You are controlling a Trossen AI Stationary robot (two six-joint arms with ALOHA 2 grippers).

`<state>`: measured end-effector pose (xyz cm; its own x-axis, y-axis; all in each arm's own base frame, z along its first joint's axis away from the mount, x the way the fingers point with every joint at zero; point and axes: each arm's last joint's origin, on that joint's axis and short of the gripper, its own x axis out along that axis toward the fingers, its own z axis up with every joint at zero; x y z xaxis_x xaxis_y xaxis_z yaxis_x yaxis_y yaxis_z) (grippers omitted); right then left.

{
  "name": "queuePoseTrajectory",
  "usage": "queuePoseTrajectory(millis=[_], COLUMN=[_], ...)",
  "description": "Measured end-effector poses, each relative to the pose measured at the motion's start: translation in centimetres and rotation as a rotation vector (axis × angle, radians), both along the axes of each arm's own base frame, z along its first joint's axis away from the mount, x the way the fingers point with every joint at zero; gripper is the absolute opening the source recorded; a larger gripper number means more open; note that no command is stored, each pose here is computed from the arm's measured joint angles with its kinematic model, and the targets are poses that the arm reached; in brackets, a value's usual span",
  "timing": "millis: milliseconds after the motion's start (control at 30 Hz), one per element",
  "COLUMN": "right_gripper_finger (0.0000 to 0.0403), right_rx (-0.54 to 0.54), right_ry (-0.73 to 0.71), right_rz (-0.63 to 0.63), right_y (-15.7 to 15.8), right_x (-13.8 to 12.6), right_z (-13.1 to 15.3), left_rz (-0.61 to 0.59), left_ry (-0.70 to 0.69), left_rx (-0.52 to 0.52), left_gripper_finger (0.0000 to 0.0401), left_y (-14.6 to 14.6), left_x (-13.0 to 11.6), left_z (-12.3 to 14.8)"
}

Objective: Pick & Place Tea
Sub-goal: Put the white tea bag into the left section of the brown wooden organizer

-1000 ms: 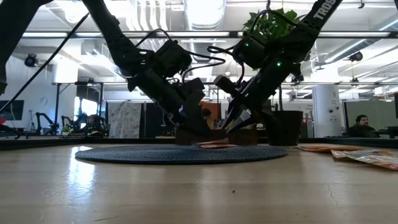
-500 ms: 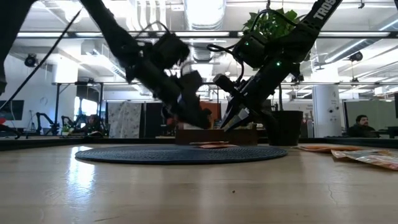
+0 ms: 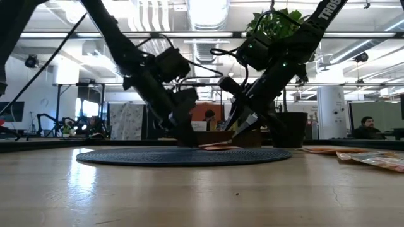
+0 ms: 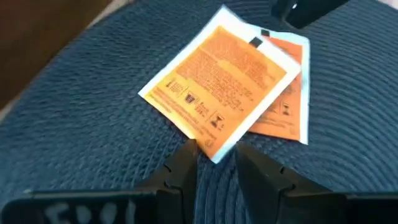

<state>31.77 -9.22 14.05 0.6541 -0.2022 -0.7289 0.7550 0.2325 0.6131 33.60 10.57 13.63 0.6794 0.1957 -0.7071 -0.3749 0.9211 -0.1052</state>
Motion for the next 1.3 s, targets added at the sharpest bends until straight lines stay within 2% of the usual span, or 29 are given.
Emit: queuePoseTrajectory(millis=[167,367,800,1100,1300], right_gripper_finger=[0.0147,0.0170,0.0169,0.0158,0.0159], right_rx=[0.007,-0.035,0.030,-0.022,-0.034], right_ry=[0.029,0.049,0.083,0.072,0.200], right_rz=[-0.022,-0.055,-0.033,-0.009,-0.028], right_y=[0.0,-0.5,-1.2,-1.1,-1.0], right_x=[-0.2,-0.5,-0.3,-1.0,-2.4], right_z=[-0.2,-0.3,-2.5,0.0,0.1], left_rz=[0.004,0.005,0.005,0.002,0.002], left_ry=[-0.034,-0.060,-0.076,-0.066,-0.065], left_rx=[-0.021,-0.035,-0.089,-0.091,-0.091], left_gripper_finger=[0.0106,0.0106,0.0106,0.0106,0.0106], left_y=[0.2,0.3,0.6,0.5,0.5], left_x=[0.6,1.1,2.6,2.4,2.4], left_z=[-1.0,-1.4,-1.9,-2.1,-2.1])
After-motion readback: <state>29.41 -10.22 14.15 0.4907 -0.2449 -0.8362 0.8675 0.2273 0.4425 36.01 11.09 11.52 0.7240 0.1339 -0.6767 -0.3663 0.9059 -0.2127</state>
